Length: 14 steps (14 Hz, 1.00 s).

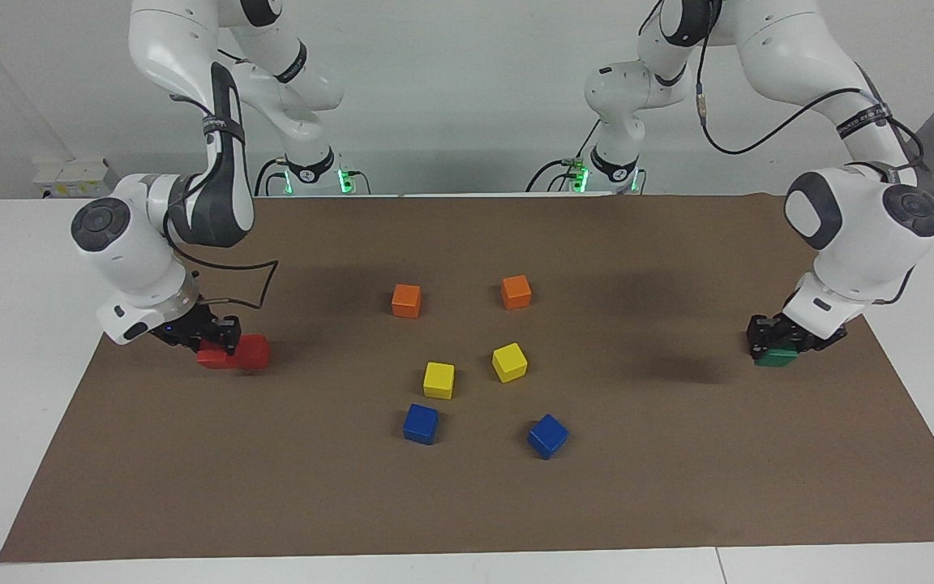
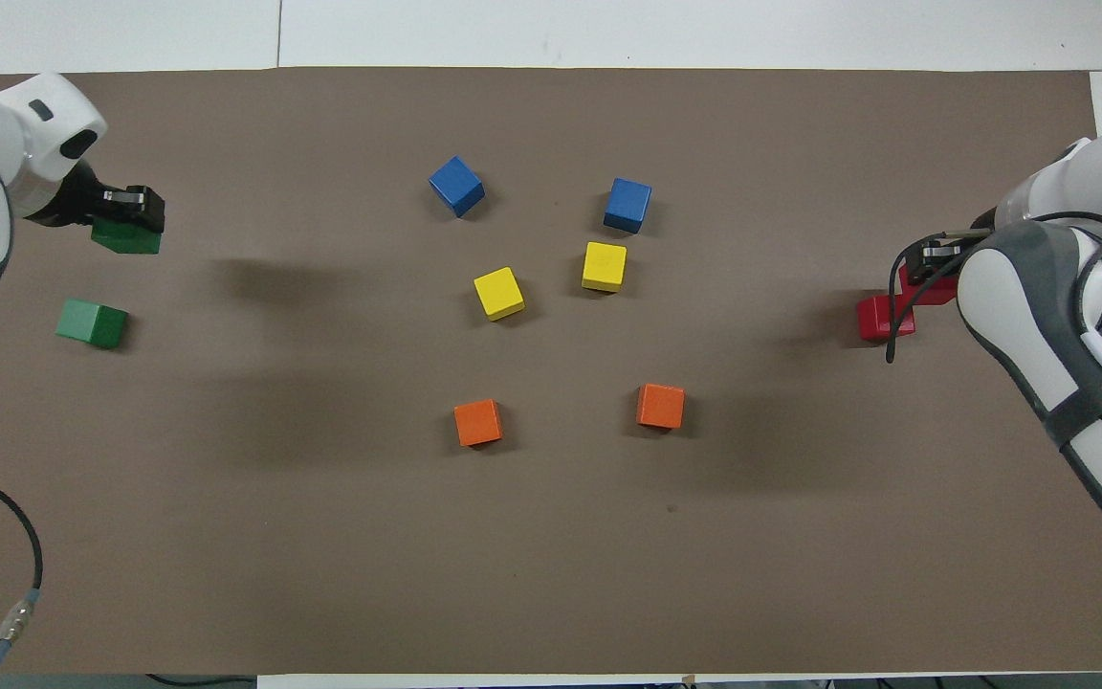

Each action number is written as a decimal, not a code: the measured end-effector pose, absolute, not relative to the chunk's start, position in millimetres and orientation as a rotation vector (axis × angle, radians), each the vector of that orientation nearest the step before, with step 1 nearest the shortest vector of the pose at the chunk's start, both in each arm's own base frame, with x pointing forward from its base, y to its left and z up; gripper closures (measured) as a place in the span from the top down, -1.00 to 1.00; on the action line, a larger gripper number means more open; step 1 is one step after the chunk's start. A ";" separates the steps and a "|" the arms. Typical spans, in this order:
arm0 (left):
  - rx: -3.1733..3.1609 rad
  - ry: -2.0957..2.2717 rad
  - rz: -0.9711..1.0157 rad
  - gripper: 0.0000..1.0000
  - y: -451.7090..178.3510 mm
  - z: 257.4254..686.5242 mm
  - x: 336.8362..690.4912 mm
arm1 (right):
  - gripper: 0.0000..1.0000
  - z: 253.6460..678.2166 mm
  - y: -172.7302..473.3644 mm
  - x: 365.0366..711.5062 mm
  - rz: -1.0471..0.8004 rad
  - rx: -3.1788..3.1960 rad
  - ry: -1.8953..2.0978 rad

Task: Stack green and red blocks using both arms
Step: 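Lower the green cube onto the placed green while the right gripper stacks red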

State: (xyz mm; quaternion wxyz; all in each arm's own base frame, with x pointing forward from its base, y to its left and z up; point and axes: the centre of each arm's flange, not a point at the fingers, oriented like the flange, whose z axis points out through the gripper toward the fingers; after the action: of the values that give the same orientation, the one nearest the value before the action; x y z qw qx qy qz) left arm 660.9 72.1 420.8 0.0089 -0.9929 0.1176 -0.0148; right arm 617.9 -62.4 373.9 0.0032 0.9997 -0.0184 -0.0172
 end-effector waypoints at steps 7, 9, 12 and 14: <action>-3.095 0.493 -0.081 0.09 126.8 387.7 634.5 | 0.10 366.6 -41.1 607.8 -0.071 3.137 -0.005; -3.113 0.466 -0.094 0.09 130.3 376.5 627.1 | 0.10 366.0 -33.4 606.3 -0.075 3.137 0.015; -3.141 0.400 -0.117 0.09 144.5 372.0 618.8 | 0.10 369.2 -23.0 602.3 -0.073 3.135 0.041; -3.151 0.368 -0.144 0.09 147.9 365.2 611.6 | 0.10 369.2 -22.2 600.2 -0.076 3.135 0.043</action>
State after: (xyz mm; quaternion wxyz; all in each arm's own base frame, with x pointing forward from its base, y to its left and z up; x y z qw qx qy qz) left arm 611.6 147.9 365.2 -0.0170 -0.9921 0.1159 -0.0454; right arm 600.2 -22.2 369.2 0.0028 0.9996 0.0137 -0.0243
